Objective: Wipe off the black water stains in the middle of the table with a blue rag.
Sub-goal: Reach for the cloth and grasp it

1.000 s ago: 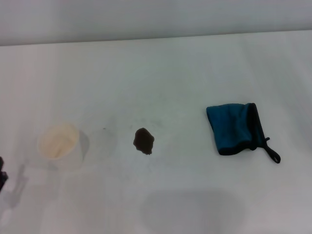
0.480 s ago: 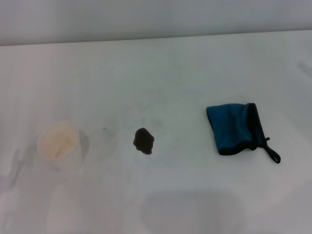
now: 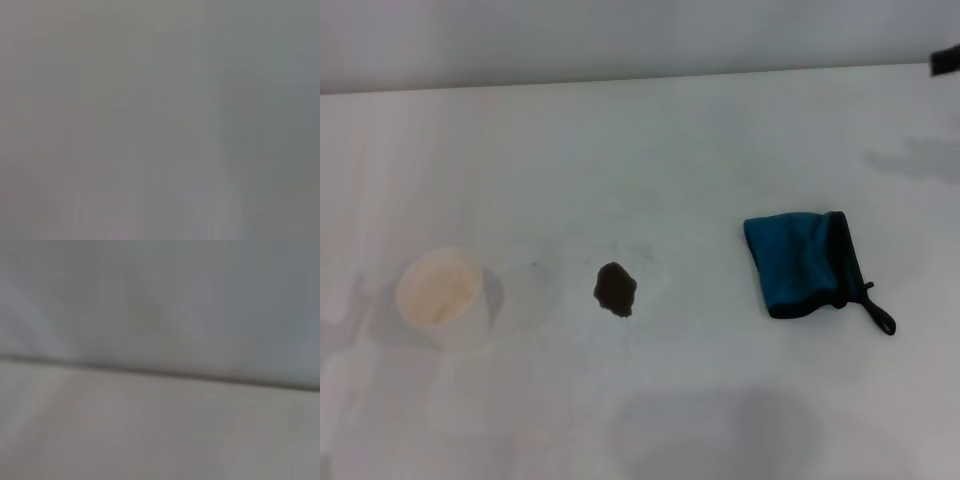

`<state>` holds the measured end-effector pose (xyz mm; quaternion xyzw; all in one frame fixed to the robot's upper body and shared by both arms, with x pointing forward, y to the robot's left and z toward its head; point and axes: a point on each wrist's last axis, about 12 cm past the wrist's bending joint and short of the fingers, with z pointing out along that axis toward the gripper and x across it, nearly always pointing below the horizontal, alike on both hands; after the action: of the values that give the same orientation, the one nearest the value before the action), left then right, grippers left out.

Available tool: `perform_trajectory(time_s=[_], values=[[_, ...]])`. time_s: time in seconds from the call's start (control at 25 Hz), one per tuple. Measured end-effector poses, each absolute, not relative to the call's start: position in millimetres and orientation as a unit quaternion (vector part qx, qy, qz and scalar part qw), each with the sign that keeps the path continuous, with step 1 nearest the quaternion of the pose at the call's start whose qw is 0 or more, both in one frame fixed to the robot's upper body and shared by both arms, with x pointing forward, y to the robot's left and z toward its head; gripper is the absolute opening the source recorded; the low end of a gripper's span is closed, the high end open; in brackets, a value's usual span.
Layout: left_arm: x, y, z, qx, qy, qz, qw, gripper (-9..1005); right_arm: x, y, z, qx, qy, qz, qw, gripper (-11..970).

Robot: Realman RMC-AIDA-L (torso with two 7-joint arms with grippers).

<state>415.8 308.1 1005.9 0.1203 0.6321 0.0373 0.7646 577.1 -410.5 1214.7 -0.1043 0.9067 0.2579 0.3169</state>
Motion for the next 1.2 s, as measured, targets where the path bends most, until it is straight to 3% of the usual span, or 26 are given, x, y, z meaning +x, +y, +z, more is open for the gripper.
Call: perform_trajectory(time_s=[0.24,0.64,1.2], values=[[431.3,310.9,1012.1,0.125,0.623,0.021,0.772,870,586.6,-356.3,1218.6,-0.193,0.934,0.194,0.228,855],[444.8,310.9,1018.4,0.136,0.611,0.015,0.78,869,595.3,-259.8,1177.9,-0.276,0.95,0.097,0.113,838],[448.0,307.9,1023.3,0.141,0.595,0.014,0.791,869,592.1,-203.4,1147.6,-0.316,0.944,-0.017,0.093,815]])
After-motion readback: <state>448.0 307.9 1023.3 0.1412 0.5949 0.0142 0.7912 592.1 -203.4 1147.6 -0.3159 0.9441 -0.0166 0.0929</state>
